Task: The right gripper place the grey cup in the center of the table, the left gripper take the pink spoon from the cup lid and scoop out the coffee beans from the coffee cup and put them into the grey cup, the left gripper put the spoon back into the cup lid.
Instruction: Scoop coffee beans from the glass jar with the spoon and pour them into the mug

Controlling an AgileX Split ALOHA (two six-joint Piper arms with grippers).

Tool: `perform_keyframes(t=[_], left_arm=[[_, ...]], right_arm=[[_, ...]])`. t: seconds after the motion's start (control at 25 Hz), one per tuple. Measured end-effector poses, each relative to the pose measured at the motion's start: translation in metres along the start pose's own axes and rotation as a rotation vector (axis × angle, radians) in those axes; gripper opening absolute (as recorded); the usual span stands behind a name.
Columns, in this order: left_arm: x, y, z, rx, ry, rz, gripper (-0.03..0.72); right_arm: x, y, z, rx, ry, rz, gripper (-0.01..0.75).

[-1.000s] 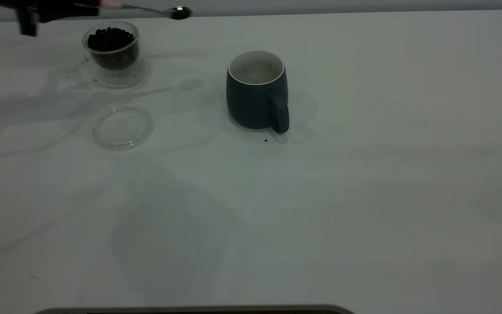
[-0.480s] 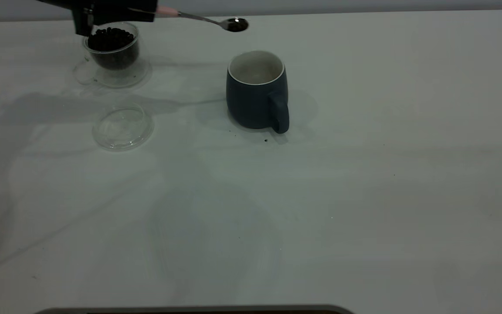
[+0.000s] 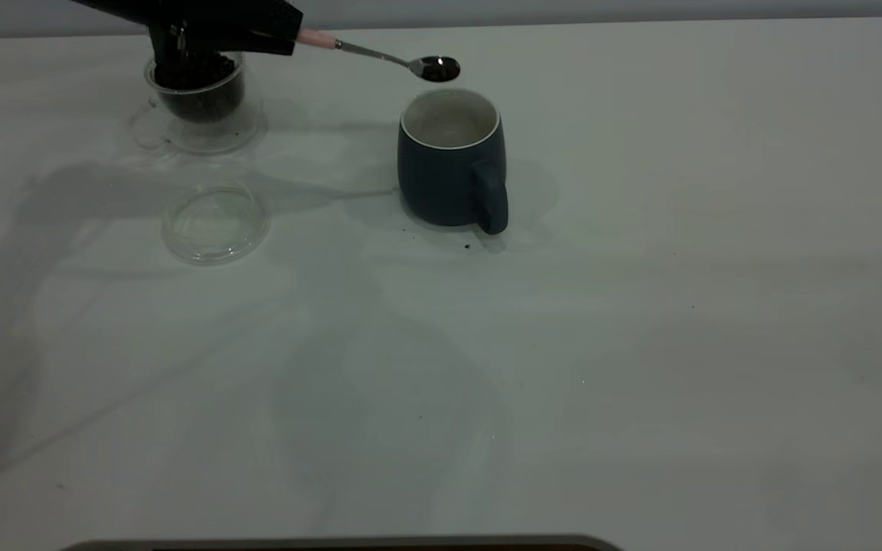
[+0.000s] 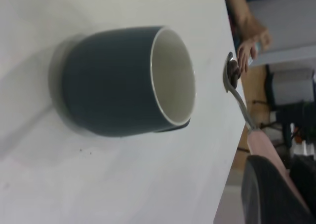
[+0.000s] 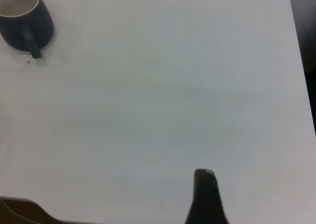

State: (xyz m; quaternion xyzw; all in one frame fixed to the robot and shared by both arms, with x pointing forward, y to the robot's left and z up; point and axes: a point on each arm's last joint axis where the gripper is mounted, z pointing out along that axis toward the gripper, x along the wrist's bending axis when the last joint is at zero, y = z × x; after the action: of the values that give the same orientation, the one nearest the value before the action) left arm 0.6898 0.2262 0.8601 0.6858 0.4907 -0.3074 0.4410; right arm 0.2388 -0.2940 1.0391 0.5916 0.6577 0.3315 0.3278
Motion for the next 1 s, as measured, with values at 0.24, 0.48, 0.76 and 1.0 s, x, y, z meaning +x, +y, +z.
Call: perform_keyframes(t=[0.24, 0.48, 0.76, 1.0], left_arm=[[0.001, 0.001, 0.008, 0.001, 0.046, 0.055, 0.125], [0.005, 0.004, 0.010, -0.022, 0.105, 0.103, 0.125], [0.014, 0.003, 0.012, -0.025, 0.140, 0.238, 0.125], [0.015, 0.005, 0.012, -0.035, 0.158, 0.444, 0.125]], right_arm=[[0.000, 0.000, 0.000, 0.000, 0.000, 0.000, 0.587], [0.000, 0.000, 0.000, 0.000, 0.000, 0.000, 0.587], [0.000, 0.000, 0.000, 0.000, 0.000, 0.001, 0.587], [0.000, 0.000, 0.000, 0.000, 0.000, 0.000, 0.587]])
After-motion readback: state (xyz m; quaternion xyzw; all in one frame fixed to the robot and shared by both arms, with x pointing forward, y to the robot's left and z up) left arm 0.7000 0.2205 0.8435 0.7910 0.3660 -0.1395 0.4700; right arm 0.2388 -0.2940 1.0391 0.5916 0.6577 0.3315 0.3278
